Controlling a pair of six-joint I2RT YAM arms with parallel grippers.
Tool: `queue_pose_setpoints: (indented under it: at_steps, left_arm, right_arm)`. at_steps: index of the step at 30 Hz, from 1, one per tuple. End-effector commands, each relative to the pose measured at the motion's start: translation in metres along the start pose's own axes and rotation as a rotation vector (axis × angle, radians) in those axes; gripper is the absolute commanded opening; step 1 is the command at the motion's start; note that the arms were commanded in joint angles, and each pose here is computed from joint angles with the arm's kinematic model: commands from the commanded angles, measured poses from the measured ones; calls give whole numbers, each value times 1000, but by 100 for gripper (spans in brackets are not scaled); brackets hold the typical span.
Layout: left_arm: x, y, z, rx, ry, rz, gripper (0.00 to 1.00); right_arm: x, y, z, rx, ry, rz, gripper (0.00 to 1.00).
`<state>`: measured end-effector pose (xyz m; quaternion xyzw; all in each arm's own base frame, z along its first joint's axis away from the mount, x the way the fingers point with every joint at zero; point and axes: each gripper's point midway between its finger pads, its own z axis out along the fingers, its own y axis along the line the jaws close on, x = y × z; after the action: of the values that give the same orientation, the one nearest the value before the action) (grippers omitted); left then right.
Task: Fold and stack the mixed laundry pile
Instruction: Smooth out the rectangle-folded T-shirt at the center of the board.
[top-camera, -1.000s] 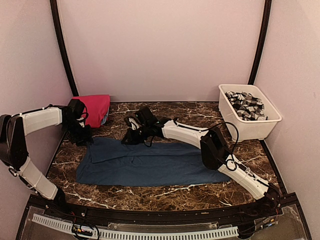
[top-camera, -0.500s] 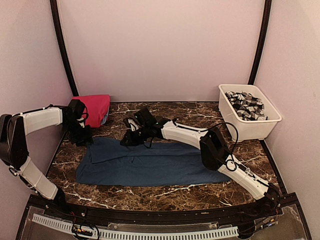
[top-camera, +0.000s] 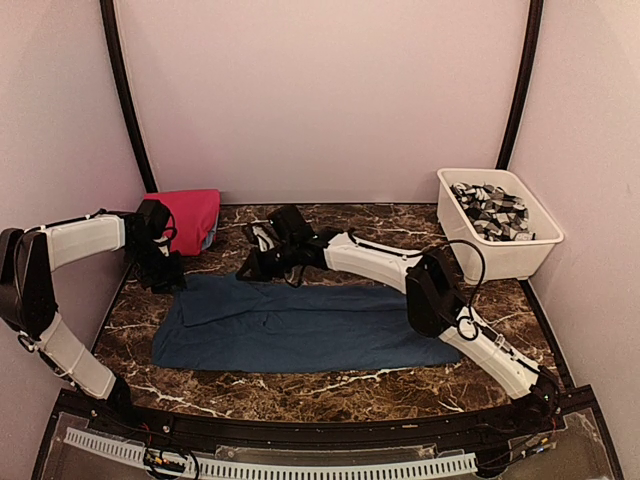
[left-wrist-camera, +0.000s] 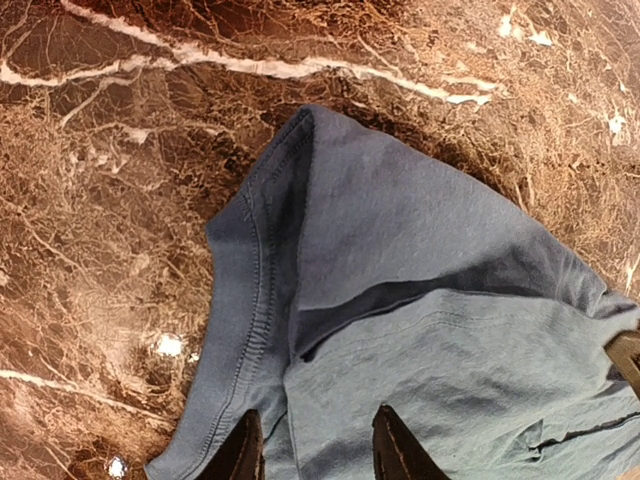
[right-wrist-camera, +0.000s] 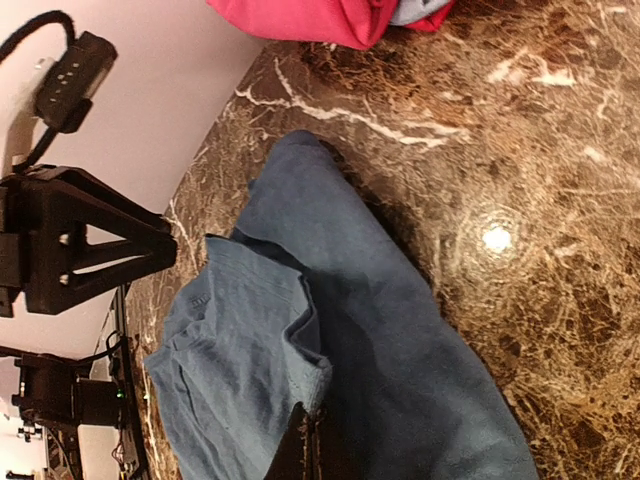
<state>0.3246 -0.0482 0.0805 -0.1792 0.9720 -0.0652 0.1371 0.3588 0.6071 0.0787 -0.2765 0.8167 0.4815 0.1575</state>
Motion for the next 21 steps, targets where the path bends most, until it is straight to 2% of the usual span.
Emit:
queue_pose_setpoints:
  at_steps: [1, 21]
  left_arm:
    - [1, 5, -14, -12, -10, 11, 36]
    - [-7, 13, -36, -58, -59, 22, 37]
  right_arm:
    - [-16, 54, -14, -79, -38, -100, 0]
    - [75, 109, -10, -164, 123, -233, 0]
